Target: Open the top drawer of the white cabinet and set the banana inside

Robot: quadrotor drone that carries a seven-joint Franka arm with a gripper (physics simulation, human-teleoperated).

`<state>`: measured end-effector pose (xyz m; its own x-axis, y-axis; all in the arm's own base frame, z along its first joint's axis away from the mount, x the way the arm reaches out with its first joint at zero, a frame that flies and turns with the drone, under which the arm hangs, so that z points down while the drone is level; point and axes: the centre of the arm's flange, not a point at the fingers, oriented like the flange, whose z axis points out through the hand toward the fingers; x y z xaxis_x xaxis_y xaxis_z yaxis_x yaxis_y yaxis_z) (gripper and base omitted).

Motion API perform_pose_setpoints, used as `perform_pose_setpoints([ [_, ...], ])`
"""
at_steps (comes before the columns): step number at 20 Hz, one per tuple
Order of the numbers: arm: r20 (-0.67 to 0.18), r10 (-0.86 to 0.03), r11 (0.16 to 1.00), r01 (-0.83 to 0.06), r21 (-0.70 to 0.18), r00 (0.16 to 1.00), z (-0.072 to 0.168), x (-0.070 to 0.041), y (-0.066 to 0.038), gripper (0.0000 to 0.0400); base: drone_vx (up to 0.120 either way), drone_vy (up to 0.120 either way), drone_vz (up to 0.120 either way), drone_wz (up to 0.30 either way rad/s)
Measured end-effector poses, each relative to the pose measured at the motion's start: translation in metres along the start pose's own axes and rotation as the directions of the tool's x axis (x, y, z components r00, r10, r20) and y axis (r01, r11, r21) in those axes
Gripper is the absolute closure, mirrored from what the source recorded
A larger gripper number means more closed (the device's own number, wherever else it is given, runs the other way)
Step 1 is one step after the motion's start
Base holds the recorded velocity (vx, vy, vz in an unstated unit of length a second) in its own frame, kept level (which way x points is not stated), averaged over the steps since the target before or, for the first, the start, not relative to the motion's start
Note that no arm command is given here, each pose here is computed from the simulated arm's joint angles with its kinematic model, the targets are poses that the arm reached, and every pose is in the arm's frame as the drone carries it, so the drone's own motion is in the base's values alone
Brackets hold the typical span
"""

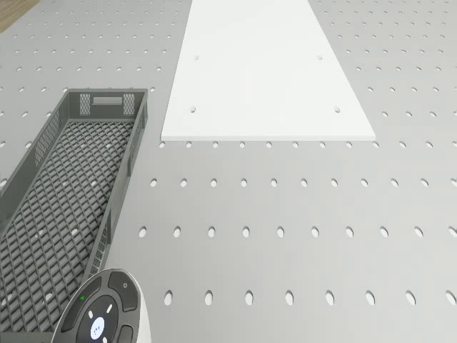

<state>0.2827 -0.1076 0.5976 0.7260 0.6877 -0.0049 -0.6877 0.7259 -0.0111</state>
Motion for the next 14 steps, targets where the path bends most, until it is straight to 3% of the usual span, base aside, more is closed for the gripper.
perform_pose_setpoints([
  [10, 0.000, -0.003, 1.000, 0.003, 0.000, 1.000, -0.012, 0.000, 0.000, 0.0208, 0.000, 0.000, 0.120, 0.000],
  [14, 0.000, -0.003, 1.000, 0.003, 0.000, 1.000, -0.012, 0.000, 0.000, 0.0208, -0.100, 0.000, 0.120, 0.000],
])
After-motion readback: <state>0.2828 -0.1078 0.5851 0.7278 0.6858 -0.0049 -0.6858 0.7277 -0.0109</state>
